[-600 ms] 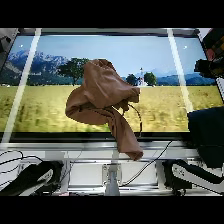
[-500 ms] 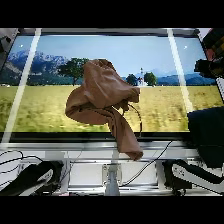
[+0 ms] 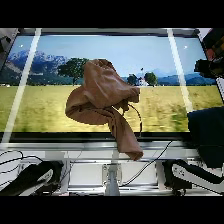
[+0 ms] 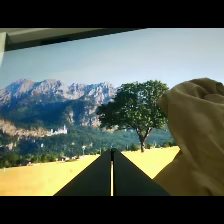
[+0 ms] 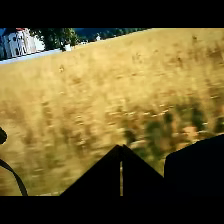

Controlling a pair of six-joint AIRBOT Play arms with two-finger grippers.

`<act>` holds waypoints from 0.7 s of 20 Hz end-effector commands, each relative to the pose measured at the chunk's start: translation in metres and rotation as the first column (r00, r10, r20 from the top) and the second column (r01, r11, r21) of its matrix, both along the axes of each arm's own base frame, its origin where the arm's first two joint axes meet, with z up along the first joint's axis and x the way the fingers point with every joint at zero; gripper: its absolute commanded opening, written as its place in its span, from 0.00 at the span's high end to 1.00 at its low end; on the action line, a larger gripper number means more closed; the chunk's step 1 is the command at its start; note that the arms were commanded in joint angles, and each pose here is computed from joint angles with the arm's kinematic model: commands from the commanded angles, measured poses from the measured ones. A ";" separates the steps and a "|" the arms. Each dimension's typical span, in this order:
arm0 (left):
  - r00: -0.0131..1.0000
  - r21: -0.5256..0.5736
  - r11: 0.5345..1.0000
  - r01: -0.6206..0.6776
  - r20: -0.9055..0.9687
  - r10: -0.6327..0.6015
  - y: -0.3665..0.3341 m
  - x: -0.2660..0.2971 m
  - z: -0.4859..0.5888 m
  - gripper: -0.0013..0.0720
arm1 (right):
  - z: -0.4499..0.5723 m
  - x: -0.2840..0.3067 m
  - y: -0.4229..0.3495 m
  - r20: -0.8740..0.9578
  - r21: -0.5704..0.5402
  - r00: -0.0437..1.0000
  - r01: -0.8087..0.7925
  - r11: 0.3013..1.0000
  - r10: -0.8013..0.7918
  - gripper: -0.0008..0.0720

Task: Fold the clothes and pants, and hang the long-sleeved shirts on hangers.

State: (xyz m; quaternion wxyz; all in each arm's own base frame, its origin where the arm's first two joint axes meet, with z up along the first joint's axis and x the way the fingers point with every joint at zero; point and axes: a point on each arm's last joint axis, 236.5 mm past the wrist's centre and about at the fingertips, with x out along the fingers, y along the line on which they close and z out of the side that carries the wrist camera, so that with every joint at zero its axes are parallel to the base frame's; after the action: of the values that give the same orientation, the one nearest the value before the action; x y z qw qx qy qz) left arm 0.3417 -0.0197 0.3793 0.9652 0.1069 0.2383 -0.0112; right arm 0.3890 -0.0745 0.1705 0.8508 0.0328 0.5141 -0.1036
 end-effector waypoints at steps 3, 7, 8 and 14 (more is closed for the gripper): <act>1.000 0.000 1.000 0.001 0.019 -0.001 0.000 0.002 0.004 0.96 | 0.000 0.000 0.001 0.001 0.000 1.000 -0.005 1.000 0.005 0.94; 0.999 -0.001 1.000 0.003 0.034 -0.003 -0.001 0.003 0.007 0.96 | 0.004 0.007 0.006 0.035 0.022 0.999 -0.015 1.000 0.014 0.94; 0.999 -0.001 1.000 0.003 0.034 -0.003 -0.001 0.003 0.007 0.96 | 0.005 0.011 0.011 0.053 0.041 0.998 -0.024 0.999 0.022 0.94; 0.999 -0.040 0.999 -0.015 0.029 0.016 -0.001 0.003 0.006 0.96 | -0.010 0.010 0.061 0.039 0.217 0.990 -0.139 0.966 0.134 0.94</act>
State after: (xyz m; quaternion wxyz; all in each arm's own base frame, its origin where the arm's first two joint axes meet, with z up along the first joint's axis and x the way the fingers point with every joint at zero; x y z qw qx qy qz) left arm 0.3463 -0.0210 0.3884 0.9708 0.1017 0.2172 -0.0107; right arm 0.4028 -0.0406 0.1691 0.8629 0.0725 0.4985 -0.0411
